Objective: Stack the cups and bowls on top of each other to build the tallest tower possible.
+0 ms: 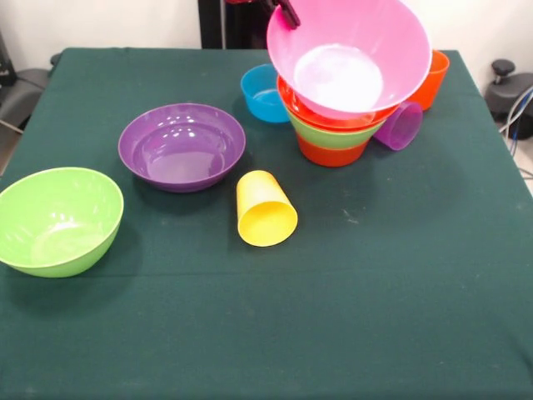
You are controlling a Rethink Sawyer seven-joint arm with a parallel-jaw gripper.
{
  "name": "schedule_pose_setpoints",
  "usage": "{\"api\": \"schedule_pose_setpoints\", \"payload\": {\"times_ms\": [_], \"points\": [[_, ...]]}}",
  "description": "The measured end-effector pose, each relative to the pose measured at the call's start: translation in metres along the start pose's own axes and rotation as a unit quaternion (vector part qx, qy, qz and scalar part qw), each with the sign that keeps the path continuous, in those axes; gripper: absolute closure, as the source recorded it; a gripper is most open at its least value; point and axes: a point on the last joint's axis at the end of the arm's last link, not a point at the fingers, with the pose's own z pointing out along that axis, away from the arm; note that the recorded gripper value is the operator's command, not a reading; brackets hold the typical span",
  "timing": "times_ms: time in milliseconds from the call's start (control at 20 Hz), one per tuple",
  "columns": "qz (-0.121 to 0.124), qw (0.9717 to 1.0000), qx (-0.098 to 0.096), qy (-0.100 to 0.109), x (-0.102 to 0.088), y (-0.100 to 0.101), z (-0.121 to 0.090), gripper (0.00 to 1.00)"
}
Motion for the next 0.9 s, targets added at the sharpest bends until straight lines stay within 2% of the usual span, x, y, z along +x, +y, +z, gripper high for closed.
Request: {"api": "schedule_pose_setpoints", "payload": {"times_ms": [250,300,900], "points": [[-0.006,1.0,0.007,-0.002,0.0011,-0.002,0.0018,1.0],[-0.012,0.9998,0.013,-0.002,0.0026,-0.0037,0.0034,0.0],[-0.021,0.9997,0.016,-0.003,0.003,-0.0013,0.0045,0.0]]}}
